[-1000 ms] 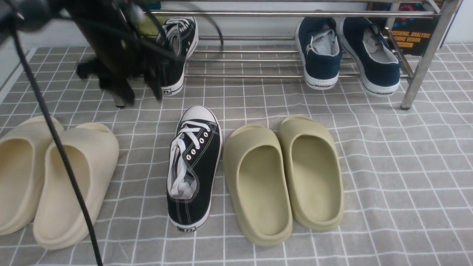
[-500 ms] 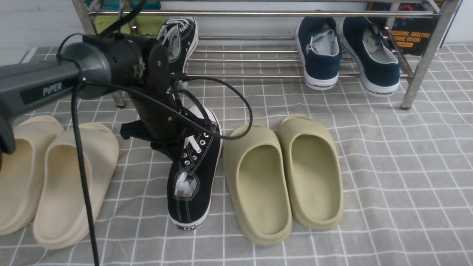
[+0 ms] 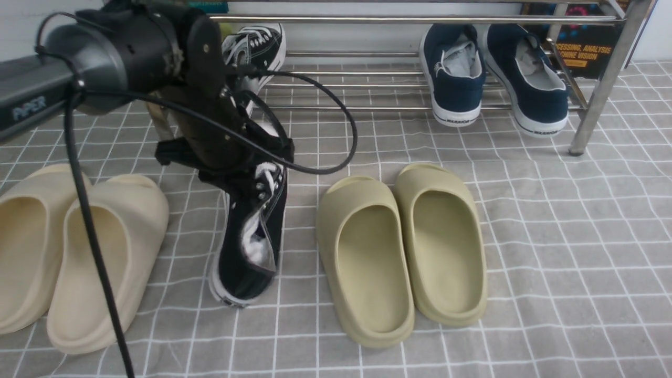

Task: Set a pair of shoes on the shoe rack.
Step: Use the left arm to grab the shoe closest to it

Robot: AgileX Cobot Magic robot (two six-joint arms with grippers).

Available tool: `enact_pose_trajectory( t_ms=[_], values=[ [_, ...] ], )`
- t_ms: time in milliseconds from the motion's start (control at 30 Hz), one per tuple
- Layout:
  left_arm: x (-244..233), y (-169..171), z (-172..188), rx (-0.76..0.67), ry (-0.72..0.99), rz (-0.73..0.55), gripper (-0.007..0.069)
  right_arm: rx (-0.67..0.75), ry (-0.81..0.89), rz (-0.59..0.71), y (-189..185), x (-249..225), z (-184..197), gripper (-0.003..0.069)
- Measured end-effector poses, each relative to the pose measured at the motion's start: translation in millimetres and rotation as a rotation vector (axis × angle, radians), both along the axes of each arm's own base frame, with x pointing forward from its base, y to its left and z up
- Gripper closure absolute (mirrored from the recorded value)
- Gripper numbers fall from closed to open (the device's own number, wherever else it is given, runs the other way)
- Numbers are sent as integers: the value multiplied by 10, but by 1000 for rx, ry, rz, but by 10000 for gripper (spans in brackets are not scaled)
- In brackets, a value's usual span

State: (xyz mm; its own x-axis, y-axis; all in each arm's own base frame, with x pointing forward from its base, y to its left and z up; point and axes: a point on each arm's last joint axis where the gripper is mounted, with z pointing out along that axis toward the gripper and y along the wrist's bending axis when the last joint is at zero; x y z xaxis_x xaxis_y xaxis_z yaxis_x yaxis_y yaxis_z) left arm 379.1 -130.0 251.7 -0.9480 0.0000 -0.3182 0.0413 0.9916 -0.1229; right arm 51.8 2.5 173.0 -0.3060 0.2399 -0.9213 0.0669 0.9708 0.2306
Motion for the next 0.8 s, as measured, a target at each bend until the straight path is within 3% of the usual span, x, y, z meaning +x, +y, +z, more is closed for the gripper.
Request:
enact_pose_trajectory(
  t_ms=[133, 267, 800],
  values=[
    [9, -34, -5, -52, 2, 16, 295, 0, 0, 0, 0, 0, 0, 419],
    [12, -42, 5, -57, -1, 16, 228, 0, 0, 0, 0, 0, 0, 419],
    [-22, 41, 13, 50, 41, -12, 208, 1, 0, 0, 0, 0, 0, 419]
  ],
)
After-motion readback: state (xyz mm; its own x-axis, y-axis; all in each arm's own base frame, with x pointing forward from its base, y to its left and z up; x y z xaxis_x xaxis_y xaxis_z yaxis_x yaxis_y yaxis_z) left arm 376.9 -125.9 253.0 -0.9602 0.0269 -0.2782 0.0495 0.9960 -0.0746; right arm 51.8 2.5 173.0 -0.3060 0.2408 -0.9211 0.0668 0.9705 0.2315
